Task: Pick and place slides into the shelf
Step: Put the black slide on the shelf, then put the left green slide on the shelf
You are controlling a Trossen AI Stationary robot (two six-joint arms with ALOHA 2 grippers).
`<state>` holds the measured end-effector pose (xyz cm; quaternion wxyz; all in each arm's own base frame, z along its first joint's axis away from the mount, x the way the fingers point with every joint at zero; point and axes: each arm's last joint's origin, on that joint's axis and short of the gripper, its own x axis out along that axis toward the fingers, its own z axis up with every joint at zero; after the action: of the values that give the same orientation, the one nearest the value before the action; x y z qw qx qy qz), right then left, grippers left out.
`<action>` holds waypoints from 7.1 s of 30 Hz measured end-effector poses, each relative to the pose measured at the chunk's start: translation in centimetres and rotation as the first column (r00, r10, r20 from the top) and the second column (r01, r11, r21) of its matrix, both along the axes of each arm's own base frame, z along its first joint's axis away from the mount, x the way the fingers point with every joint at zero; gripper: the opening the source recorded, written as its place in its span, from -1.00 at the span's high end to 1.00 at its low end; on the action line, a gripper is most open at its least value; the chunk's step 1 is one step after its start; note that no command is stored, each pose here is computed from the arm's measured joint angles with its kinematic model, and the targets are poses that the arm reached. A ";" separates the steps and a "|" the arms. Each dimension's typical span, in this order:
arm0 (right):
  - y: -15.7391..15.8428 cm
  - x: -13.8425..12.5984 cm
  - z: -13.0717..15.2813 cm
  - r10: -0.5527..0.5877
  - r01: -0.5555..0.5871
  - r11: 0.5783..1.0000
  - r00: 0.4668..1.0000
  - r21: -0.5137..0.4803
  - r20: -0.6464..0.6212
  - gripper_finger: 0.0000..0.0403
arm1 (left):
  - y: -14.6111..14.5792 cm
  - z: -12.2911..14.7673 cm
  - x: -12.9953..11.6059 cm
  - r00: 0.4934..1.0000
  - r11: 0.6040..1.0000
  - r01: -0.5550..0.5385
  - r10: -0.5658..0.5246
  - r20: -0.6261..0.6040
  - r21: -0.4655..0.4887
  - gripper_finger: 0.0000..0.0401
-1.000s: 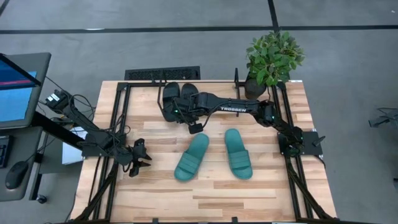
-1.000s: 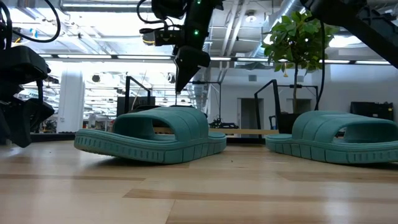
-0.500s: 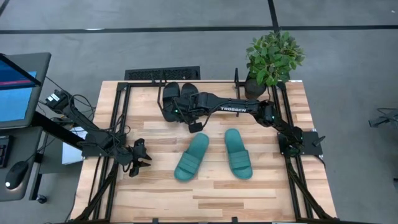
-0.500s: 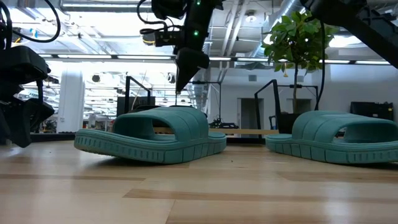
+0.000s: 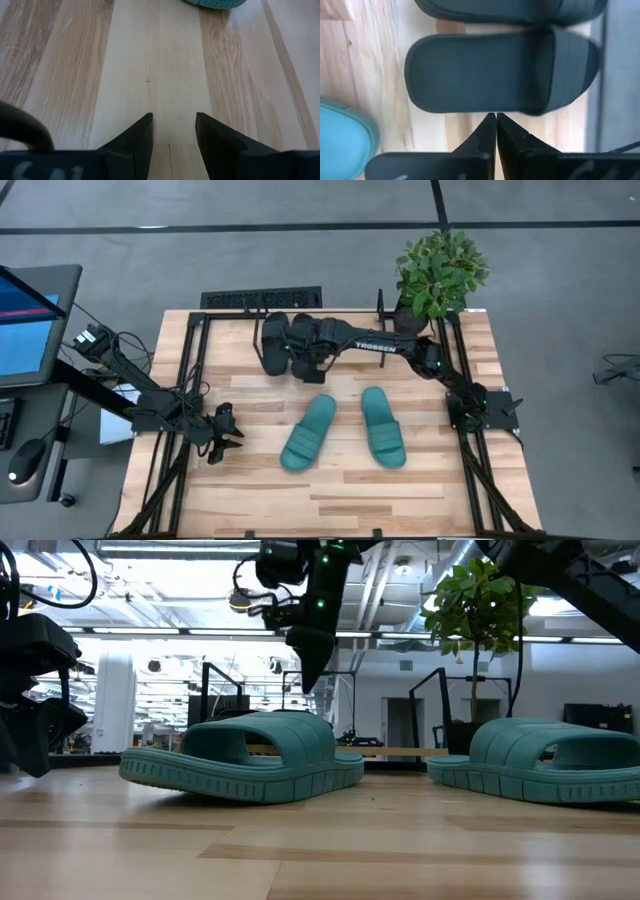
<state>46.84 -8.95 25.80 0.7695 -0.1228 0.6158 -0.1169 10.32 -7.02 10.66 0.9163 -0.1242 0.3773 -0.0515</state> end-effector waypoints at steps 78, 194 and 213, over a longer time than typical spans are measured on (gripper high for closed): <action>-8.7 -0.9 -5.0 -0.420 0.412 0.881 0.907 0.235 -0.016 1.00 | 0.1 -0.1 -0.1 1.000 1.000 0.000 0.000 -0.013 0.010 0.33; 16.2 -7.6 -5.5 0.222 -0.269 0.941 0.949 0.205 0.224 1.00 | 0.2 -0.3 -0.2 0.999 1.000 -0.001 0.002 -0.035 0.031 0.33; 17.0 -7.8 -5.9 0.299 -0.348 0.896 0.932 0.277 0.204 1.00 | 0.2 -0.3 -0.2 0.999 1.000 -0.002 0.003 -0.035 0.031 0.33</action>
<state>39.05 8.07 19.94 0.8335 -0.0928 0.5352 0.1013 10.09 -6.83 10.36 0.9114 -0.1113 0.3940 -0.0423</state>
